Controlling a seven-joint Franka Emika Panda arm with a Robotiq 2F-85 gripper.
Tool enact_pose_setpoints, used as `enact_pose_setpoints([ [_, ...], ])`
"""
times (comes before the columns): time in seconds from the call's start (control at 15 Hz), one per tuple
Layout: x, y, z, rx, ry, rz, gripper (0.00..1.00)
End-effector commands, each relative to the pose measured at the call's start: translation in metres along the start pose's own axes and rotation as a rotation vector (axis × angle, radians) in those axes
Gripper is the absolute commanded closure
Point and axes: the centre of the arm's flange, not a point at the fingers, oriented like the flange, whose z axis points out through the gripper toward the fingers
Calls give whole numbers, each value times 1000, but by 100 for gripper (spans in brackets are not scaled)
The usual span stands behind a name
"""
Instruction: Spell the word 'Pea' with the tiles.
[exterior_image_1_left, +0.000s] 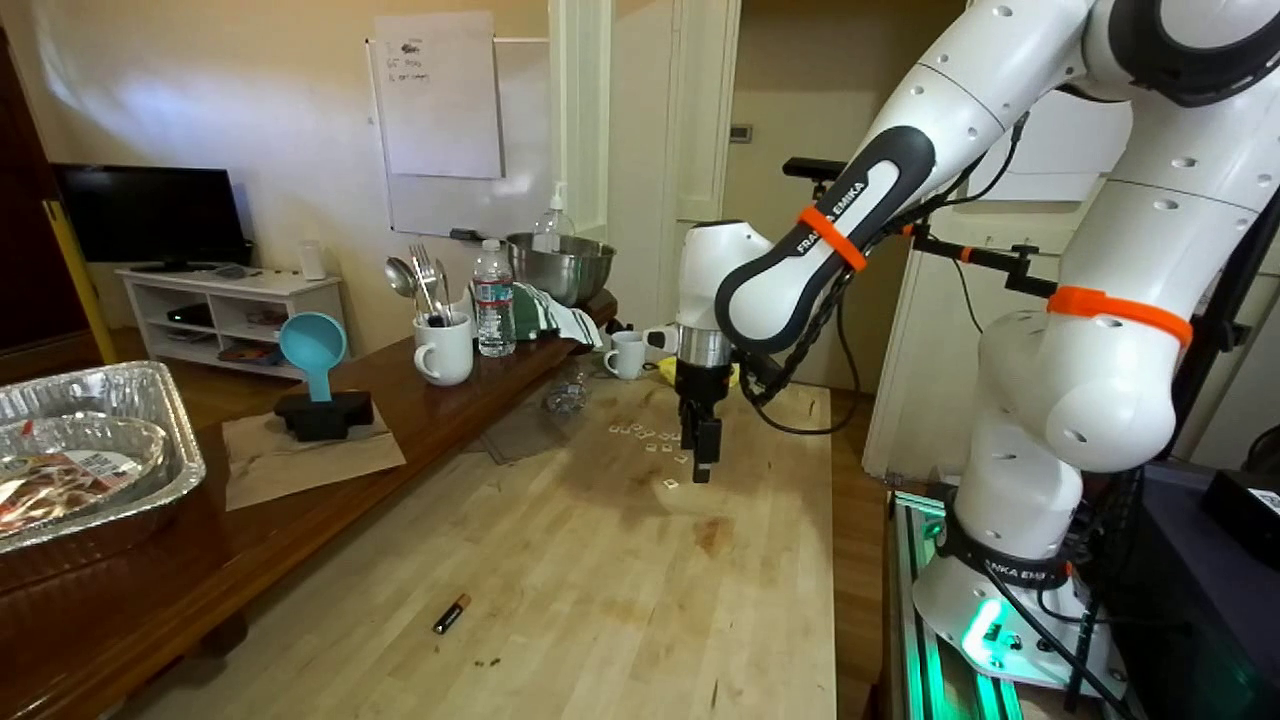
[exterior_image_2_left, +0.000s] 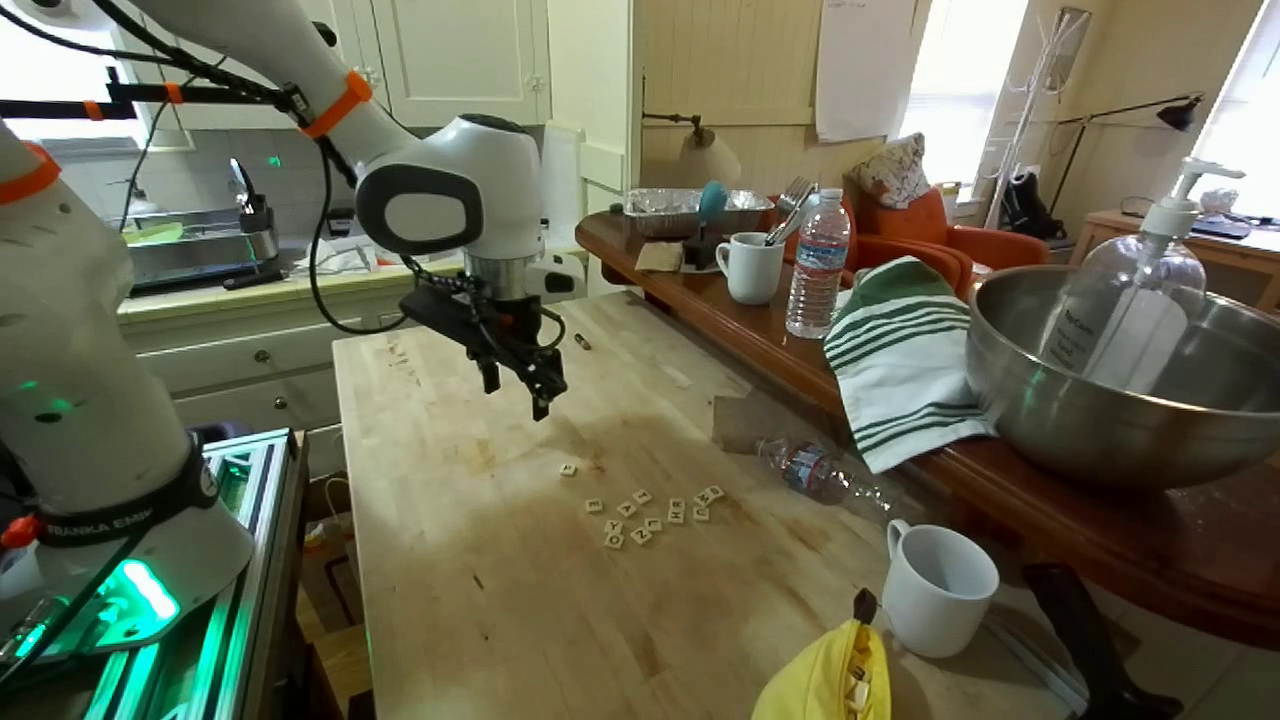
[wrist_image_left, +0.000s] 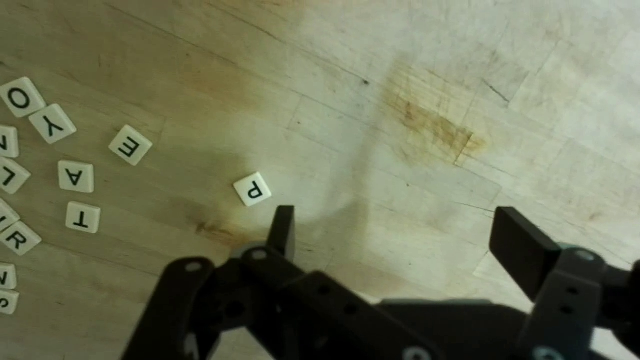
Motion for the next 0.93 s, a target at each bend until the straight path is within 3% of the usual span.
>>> enact_pose_setpoints([
  [0.0,0,0,0,0,0,0,0],
  [0.07,-2,-1,2,-37,7,-11,0],
  [0.53,6,16,31,-65,1,-118,0],
  [0.6,8,18,35,-51,2,-120,22],
  [0.87,13,23,49,-58,-3,-120,51],
])
